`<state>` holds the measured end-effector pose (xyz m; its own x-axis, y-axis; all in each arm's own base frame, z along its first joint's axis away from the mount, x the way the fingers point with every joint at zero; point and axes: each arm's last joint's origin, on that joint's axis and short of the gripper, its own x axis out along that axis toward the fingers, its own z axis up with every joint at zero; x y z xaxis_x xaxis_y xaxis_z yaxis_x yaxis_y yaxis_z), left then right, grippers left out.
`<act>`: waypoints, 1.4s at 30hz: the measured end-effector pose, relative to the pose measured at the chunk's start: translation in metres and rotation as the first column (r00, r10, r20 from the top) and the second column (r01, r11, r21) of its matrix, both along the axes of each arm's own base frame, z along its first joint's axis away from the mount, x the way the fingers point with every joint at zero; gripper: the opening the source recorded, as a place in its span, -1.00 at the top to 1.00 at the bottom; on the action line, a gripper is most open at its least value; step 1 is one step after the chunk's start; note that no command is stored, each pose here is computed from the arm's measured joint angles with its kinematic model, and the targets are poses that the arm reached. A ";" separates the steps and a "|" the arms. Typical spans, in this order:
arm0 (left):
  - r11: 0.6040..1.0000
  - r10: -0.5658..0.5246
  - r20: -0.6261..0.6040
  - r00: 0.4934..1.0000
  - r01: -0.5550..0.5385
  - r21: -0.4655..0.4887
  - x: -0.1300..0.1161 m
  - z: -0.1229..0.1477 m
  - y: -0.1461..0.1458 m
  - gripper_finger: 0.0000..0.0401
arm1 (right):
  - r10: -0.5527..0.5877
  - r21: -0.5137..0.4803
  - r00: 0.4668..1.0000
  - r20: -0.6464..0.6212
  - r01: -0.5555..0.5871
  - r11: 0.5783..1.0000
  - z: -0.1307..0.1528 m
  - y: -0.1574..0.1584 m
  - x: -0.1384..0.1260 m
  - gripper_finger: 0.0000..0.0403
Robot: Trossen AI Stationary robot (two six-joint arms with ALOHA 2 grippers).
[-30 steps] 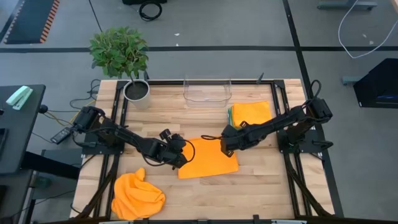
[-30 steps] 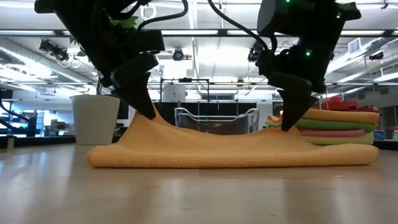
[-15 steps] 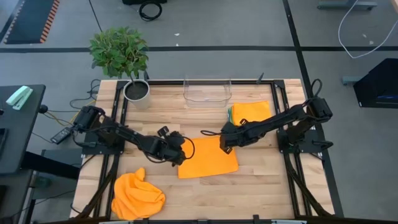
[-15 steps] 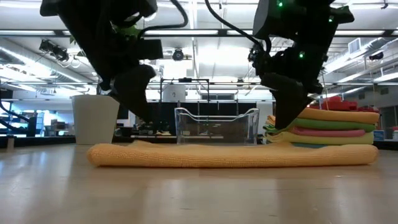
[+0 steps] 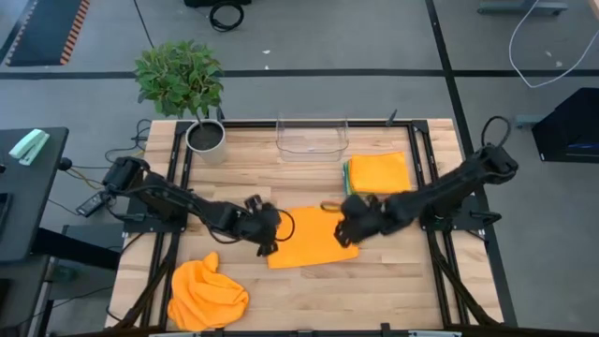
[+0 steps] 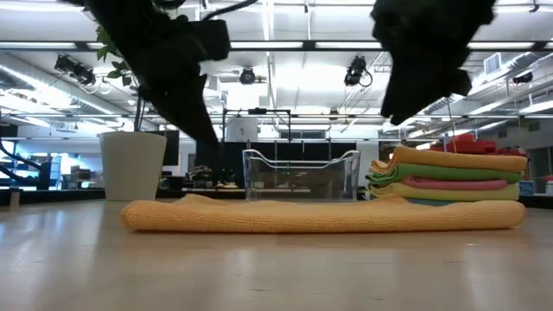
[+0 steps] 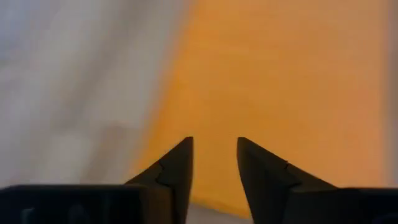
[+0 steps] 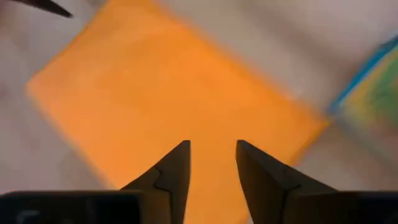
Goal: Fold microfiber towels
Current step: Fold the top orange towel
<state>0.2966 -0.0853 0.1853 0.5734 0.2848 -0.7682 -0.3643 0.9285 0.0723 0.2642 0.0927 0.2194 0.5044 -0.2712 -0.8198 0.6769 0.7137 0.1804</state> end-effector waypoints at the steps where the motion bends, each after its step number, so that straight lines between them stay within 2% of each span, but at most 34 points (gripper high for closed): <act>1: 0.997 -0.061 0.012 0.998 0.062 -0.050 0.002 -0.006 -0.001 0.42 | 0.000 0.021 1.000 0.014 0.000 1.000 -0.006 0.009 0.000 0.36; 3: 0.985 -0.125 0.046 0.991 0.130 -0.114 0.004 -0.019 0.002 0.61 | 0.009 0.054 1.000 0.024 -0.010 0.999 -0.024 0.028 -0.001 0.53; 5: 0.987 -0.098 0.032 0.995 0.101 -0.126 0.000 -0.030 0.009 0.84 | 0.010 0.086 0.999 0.034 -0.013 0.996 -0.041 0.044 0.001 0.78; 7: 0.988 -0.064 0.035 0.997 0.068 -0.138 -0.002 -0.037 0.017 0.94 | 0.000 0.098 1.000 0.017 -0.002 0.995 -0.056 0.055 0.001 0.94; 12: 0.992 -0.030 -0.003 1.000 0.030 -0.123 -0.009 -0.049 0.033 0.95 | -0.042 0.128 0.999 -0.033 0.046 0.991 -0.084 0.064 0.006 0.97; 15: 0.993 0.001 -0.028 1.000 -0.005 -0.122 -0.013 -0.057 0.041 0.97 | -0.055 0.110 0.996 -0.075 0.063 0.992 -0.098 0.063 0.008 0.98; 18: 0.991 0.014 -0.050 0.999 -0.021 -0.131 -0.014 -0.064 0.046 0.95 | -0.056 0.098 0.995 -0.079 0.064 0.993 -0.101 0.057 0.013 0.98; 20: 0.984 0.029 -0.066 0.997 -0.040 -0.174 -0.016 -0.068 0.045 0.96 | -0.045 0.079 0.996 -0.081 0.052 0.996 -0.100 0.049 0.018 0.98; 23: 0.954 0.037 -0.099 0.994 -0.065 -0.294 -0.018 -0.072 0.032 0.97 | -0.020 0.034 0.994 -0.103 0.023 0.999 -0.096 0.029 0.025 0.98; 27: 0.879 0.003 -0.147 0.989 -0.072 -0.472 -0.028 -0.070 -0.007 0.95 | 0.035 -0.003 0.991 -0.125 -0.036 0.999 -0.093 -0.003 0.039 0.99; 31: 0.808 0.027 -0.151 0.988 -0.110 -0.579 -0.037 -0.055 -0.053 0.97 | 0.189 0.033 0.972 -0.141 -0.186 0.982 -0.091 -0.028 0.051 0.99; 32: 0.805 0.018 -0.151 0.988 -0.104 -0.585 -0.039 -0.050 -0.062 0.96 | 0.215 0.038 0.965 -0.150 -0.211 0.977 -0.090 -0.034 0.054 0.99; 34: 0.800 -0.013 -0.074 0.997 -0.034 -0.599 -0.032 -0.031 -0.081 0.94 | 0.246 0.033 0.953 -0.174 -0.244 0.969 -0.086 -0.045 0.057 0.99; 35: 0.800 -0.031 -0.019 0.999 0.013 -0.600 -0.026 -0.016 -0.088 0.94 | 0.260 0.024 0.949 -0.180 -0.260 0.965 -0.082 -0.049 0.059 0.99; 37: 0.841 -0.084 0.029 0.996 0.087 -0.534 -0.018 0.007 -0.093 0.96 | 0.276 0.004 0.948 -0.156 -0.279 0.960 -0.072 -0.054 0.065 0.99; 40: 0.932 -0.191 -0.001 0.982 0.181 -0.312 -0.009 0.035 -0.088 0.97 | 0.292 -0.011 0.950 -0.113 -0.295 0.955 -0.054 -0.052 0.067 0.99; 42: 0.956 -0.257 -0.017 0.966 0.251 -0.155 -0.004 0.053 -0.082 0.96 | 0.308 -0.004 0.949 -0.076 -0.309 0.951 -0.045 -0.040 0.064 0.99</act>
<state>0.2926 -0.1670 0.2388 0.5829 0.0133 -0.8124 -0.1150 0.9912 -0.0662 0.3284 0.0528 0.1742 0.5041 -0.1253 -0.8545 0.4345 0.8919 0.1255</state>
